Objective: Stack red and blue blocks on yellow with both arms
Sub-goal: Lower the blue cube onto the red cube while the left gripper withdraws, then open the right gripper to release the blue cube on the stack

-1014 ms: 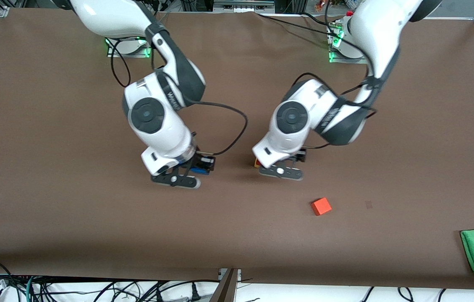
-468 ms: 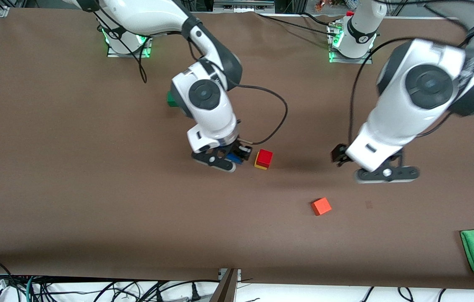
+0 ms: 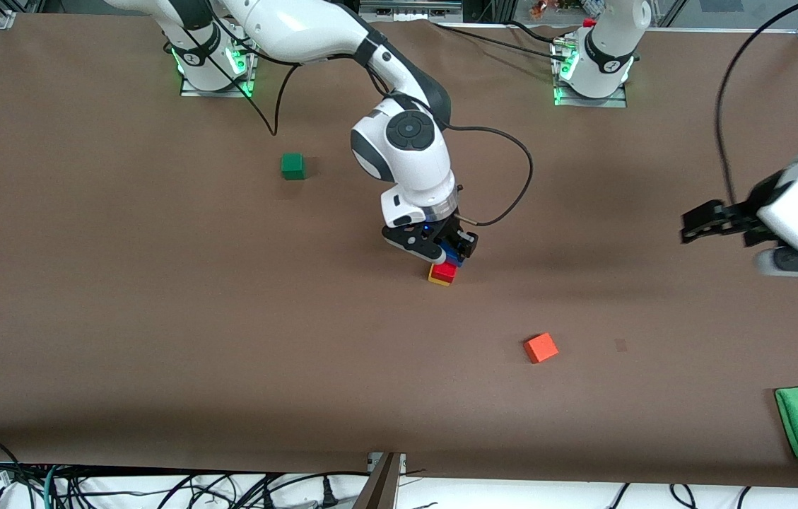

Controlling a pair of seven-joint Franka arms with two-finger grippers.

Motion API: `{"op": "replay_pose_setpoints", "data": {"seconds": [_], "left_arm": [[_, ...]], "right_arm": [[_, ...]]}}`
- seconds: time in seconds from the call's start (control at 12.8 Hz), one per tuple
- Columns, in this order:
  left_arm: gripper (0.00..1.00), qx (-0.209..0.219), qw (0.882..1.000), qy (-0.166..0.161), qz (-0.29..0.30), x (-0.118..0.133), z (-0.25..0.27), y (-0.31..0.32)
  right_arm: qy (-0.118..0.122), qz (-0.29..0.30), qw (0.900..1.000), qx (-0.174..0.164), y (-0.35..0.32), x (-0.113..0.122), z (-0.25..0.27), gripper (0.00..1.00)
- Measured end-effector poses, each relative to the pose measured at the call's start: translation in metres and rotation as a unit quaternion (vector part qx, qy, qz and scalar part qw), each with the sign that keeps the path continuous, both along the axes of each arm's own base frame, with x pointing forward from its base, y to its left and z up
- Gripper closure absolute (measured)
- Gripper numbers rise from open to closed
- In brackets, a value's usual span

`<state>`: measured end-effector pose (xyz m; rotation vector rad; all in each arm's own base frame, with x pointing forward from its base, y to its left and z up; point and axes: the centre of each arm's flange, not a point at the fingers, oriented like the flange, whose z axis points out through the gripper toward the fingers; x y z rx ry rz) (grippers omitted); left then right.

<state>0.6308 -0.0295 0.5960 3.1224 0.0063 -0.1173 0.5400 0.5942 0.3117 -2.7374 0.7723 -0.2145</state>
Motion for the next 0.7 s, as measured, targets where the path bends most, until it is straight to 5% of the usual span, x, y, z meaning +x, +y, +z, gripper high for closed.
{"op": "replay_pose_setpoints", "data": {"seconds": [0.7], "left_arm": [[0.0,0.001,0.999,0.03,0.027,-0.025,-0.008,0.002]], "right_arm": [[-0.025,0.007,0.999,-0.025,-0.006,0.008,0.006,0.45]]}}
